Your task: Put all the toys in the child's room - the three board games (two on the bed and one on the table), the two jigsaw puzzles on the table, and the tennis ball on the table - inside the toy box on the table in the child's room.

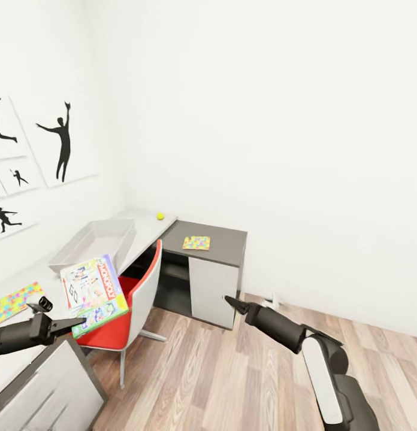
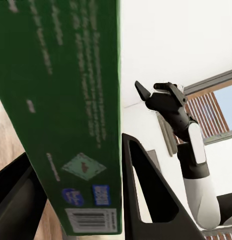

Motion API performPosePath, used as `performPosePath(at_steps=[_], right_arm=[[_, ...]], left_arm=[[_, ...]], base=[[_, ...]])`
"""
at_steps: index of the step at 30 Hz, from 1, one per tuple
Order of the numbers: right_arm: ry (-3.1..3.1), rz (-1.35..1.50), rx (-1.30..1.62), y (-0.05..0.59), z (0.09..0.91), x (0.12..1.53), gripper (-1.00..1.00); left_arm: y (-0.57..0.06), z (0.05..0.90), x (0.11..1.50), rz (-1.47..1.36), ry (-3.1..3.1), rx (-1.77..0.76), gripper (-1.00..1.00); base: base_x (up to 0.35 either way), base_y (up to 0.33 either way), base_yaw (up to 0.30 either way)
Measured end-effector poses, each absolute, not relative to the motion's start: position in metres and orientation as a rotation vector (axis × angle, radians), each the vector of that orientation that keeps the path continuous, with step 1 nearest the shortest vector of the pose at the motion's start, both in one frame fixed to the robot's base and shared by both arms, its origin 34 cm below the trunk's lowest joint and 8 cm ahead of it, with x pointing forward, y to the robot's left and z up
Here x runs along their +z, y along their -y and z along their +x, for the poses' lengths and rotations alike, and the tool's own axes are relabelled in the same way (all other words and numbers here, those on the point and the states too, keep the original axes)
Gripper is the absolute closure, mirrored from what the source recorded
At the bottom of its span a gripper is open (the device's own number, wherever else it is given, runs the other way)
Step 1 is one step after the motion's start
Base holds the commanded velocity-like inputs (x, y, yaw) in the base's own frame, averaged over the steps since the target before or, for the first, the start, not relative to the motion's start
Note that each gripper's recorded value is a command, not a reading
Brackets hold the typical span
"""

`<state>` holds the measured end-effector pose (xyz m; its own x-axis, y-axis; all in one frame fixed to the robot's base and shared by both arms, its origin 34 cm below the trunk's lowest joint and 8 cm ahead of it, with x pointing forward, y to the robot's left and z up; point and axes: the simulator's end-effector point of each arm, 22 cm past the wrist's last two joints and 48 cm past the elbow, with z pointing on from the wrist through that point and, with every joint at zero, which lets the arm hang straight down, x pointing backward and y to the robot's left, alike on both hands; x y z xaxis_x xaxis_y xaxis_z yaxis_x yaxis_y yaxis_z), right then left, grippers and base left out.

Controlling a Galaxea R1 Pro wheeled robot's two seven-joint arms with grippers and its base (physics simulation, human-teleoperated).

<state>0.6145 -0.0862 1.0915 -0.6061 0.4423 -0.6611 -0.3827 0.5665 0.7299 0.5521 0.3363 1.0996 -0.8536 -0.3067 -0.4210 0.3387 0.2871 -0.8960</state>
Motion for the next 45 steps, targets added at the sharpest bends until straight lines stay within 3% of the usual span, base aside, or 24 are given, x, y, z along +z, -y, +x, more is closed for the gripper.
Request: performPosePath(at_steps=[4, 13, 24, 45], right_arm=[[-1.753, -0.067, 1.351, 0.076, 0.593, 1.128, -1.00], [-1.679, -0.078, 1.390, 0.093, 0.590, 1.140, -1.00], [-1.679, -0.047, 1.365, 0.102, 0.595, 1.136, -1.00], [-1.677, -0.055, 1.361, 0.098, 0.594, 1.141, -1.00]], left_arm=[[-0.345, 0.553, 1.105, 0.031, -2.035, -1.585, 1.00], [-0.307, 0.551, 1.141, 0.212, -1.952, -1.606, 1.00], [-0.300, 0.550, 1.144, 0.226, -1.935, -1.617, 1.00], [-0.299, 0.549, 1.149, 0.234, -1.924, -1.615, 1.00]], base=[[0.009, 0.000, 0.266], [0.074, 0.000, 0.148], [0.296, 0.000, 0.014], [0.294, -0.087, 0.215]])
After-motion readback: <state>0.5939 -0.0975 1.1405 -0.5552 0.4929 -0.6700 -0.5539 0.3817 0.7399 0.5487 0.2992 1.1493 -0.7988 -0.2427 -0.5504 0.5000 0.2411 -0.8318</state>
